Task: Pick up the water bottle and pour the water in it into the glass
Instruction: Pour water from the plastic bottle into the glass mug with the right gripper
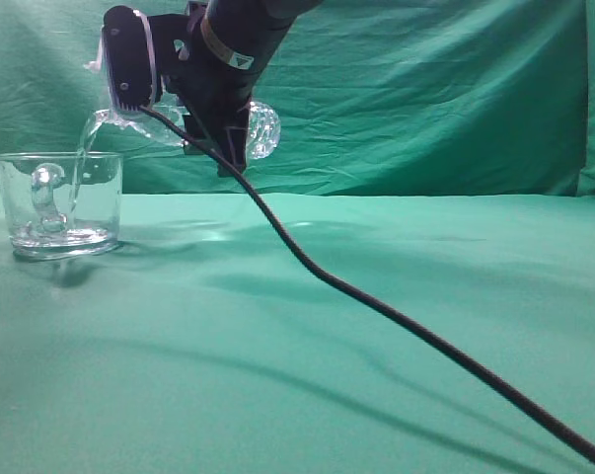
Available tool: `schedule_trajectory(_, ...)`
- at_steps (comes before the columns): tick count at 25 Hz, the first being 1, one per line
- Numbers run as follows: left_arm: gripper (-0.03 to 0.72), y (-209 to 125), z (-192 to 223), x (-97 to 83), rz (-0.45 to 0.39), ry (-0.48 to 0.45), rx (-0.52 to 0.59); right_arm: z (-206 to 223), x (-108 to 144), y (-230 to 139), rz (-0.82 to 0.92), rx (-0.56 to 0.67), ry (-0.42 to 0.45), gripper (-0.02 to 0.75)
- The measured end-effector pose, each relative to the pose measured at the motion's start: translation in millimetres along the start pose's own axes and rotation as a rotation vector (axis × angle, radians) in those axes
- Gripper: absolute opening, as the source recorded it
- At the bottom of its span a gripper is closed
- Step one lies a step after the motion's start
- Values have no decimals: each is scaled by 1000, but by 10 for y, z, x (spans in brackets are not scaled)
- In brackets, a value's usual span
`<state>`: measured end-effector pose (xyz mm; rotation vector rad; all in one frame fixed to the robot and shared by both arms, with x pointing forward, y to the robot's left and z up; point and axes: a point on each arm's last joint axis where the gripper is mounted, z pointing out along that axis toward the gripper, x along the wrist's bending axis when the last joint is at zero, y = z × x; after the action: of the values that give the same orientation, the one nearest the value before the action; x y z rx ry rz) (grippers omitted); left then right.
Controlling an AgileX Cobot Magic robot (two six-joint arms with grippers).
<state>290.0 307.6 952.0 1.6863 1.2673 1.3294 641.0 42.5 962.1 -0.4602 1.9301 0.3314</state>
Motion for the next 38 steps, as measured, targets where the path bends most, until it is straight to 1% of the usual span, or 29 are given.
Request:
schedule_trajectory(7,0,0,0,0,0,0,0,0,0,0,-41,0,0,312)
schedule_trajectory(38,0,0,0,0,0,0,0,-2,1,9,-46,0,-1,312)
